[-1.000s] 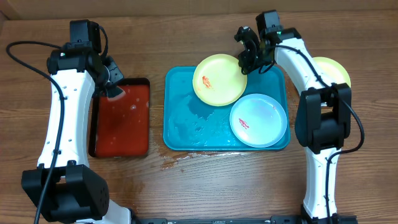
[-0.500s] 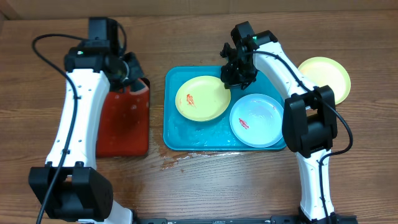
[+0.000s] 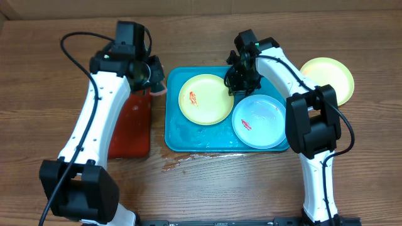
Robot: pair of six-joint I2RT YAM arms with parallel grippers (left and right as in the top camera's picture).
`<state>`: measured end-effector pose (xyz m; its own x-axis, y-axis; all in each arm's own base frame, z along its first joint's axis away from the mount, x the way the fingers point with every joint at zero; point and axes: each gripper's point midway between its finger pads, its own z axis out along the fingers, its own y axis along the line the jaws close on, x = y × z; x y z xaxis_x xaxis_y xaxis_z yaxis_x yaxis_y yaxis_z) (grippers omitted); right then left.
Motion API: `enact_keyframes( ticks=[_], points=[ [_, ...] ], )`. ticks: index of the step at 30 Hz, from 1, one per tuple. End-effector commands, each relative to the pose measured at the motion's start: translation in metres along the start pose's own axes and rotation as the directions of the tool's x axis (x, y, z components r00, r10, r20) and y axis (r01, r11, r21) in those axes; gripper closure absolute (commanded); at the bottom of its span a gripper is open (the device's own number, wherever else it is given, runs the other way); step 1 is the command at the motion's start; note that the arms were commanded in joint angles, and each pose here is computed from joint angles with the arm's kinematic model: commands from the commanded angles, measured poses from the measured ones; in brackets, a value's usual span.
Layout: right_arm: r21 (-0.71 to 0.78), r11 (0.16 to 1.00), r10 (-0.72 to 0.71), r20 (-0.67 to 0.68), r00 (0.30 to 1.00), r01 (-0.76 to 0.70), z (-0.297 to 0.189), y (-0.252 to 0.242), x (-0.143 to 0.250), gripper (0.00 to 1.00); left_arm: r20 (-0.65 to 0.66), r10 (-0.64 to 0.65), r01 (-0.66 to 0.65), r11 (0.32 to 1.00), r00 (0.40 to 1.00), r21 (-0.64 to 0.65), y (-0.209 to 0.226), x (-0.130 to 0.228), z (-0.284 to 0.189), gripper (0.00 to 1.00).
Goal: Clean dirty plates on tray and stack at the side
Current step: 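Bring the left-held sponge onto the yellow plate held by the right gripper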
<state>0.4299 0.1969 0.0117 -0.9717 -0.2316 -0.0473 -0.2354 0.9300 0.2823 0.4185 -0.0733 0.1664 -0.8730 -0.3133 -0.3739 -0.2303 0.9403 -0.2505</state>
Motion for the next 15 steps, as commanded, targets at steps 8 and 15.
enact_keyframes(
  ticks=[8,15],
  points=[
    [-0.012,0.995,0.098,-0.007,0.995,-0.098,0.019,-0.005,0.004,0.96,0.011,-0.014,0.012,0.992,1.000,0.128,-0.055,0.038,0.056,0.96],
    [-0.067,0.989,0.130,-0.023,0.991,-0.131,0.019,0.005,0.005,0.96,-0.031,-0.001,0.007,0.981,1.000,0.194,-0.101,0.069,0.105,0.96]
  ],
)
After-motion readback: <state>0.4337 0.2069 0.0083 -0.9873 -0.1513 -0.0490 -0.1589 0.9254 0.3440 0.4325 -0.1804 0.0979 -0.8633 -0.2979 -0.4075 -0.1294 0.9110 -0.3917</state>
